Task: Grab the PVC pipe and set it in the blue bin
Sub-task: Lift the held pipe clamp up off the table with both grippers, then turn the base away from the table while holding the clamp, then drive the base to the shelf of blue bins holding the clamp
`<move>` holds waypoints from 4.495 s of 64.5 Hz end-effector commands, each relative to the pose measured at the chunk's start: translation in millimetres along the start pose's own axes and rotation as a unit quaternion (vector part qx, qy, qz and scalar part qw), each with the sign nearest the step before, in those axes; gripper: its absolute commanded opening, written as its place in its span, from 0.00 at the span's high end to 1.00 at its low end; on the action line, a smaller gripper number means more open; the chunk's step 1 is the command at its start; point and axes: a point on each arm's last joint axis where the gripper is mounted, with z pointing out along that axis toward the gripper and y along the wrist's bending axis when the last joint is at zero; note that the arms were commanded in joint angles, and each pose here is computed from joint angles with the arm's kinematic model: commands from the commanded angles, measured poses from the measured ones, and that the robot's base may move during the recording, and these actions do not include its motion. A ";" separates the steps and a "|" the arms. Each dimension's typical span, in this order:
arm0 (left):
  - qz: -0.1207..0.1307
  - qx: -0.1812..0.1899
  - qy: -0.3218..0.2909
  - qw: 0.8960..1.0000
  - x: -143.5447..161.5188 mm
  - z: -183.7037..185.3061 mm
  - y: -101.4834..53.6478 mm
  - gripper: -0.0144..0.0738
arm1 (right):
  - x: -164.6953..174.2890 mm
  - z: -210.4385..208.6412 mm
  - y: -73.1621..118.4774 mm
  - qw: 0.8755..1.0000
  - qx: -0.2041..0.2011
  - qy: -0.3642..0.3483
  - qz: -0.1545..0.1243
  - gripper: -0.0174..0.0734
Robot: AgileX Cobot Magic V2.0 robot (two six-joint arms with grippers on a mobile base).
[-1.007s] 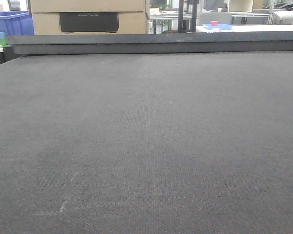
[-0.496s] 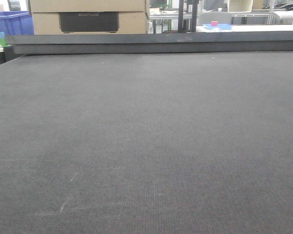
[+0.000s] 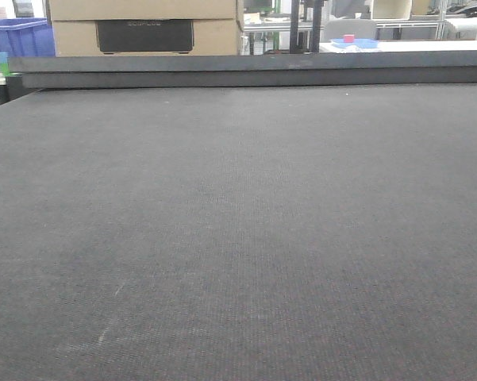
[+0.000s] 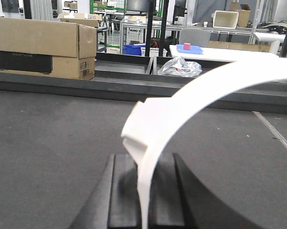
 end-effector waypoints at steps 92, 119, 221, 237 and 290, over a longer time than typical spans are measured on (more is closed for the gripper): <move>-0.004 0.004 -0.017 1.000 -3.1 -1.5 -0.6 0.96 | -2.6 -1.1 -0.3 1.000 0.002 -0.018 -0.005 0.99; -0.004 0.004 -0.017 1.000 -3.1 -1.5 -0.6 0.96 | -2.6 -1.1 -0.3 1.000 0.002 -0.018 -0.005 0.99; -0.004 0.004 -0.017 1.000 -3.1 -1.5 -0.6 0.96 | -2.6 -1.1 -0.3 1.000 0.002 -0.018 -0.005 0.99; -0.004 0.004 -0.017 1.000 -3.1 -1.5 -0.6 0.96 | -2.6 -1.1 -0.3 1.000 0.002 -0.018 -0.005 0.99; -0.004 0.004 -0.017 1.000 -3.1 -1.5 -0.6 0.96 | -2.6 -1.1 -0.3 1.000 0.002 -0.018 -0.005 0.99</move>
